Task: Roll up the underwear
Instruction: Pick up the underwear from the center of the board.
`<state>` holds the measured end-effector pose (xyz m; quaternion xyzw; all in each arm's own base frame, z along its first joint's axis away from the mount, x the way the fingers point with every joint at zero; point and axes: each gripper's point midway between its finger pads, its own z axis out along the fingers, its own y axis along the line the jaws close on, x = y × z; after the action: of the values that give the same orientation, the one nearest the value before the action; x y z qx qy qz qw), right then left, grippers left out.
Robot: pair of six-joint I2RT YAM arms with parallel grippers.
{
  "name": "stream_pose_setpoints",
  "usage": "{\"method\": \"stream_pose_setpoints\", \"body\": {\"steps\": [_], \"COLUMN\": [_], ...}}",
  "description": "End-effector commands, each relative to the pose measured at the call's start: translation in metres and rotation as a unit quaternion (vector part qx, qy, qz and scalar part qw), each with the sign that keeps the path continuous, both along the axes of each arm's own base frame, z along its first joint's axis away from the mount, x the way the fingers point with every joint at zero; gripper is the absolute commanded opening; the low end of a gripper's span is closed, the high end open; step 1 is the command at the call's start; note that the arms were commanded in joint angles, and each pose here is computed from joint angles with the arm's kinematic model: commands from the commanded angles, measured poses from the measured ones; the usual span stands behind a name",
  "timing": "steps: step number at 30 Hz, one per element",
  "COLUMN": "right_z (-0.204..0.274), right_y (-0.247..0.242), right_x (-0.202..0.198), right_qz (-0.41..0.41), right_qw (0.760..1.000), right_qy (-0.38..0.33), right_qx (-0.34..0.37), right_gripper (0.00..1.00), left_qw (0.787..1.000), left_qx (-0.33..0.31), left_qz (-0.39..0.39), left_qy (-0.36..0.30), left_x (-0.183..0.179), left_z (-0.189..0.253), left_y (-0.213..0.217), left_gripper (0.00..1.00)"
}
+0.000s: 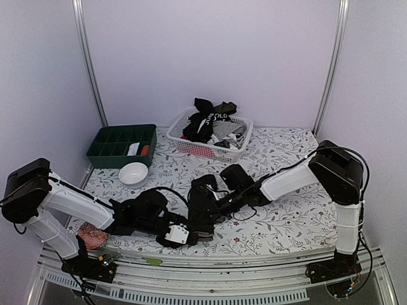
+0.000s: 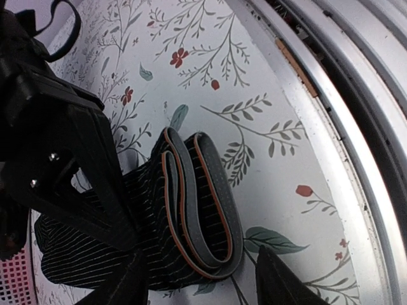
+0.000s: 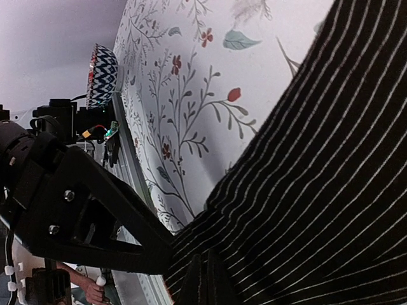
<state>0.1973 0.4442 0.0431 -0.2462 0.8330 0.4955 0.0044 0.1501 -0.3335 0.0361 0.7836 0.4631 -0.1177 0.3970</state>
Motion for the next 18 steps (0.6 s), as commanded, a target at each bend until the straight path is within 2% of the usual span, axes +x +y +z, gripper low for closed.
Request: {"method": "stream_pose_setpoints", "body": {"steps": [1,9,13,18], "right_z": [-0.018,-0.058,-0.062,-0.052], "right_y": [0.000,-0.014,-0.018,-0.024], "right_x": [-0.005,-0.014,-0.017,-0.016], "right_qz": [0.010,0.015,0.011,-0.002], "right_qw": [1.000,0.998,0.998,0.998], "right_qy": [0.014,0.035,0.042,0.036], "right_qx": [-0.013,-0.048,-0.052,-0.042], "right_gripper": [0.00,0.00,0.00,0.00], "left_qw": [0.999,0.994,0.995,0.999], "left_qx": [0.011,0.042,0.035,0.043], "left_qz": [-0.011,-0.020,-0.009,0.001], "left_qy": [-0.049,-0.100,-0.092,-0.031], "left_x": [0.004,0.008,0.008,0.001], "left_z": [-0.010,-0.031,-0.027,-0.025], "left_y": [-0.005,-0.008,-0.009,-0.008], "left_gripper": [0.58,0.49,0.34,0.13]}}
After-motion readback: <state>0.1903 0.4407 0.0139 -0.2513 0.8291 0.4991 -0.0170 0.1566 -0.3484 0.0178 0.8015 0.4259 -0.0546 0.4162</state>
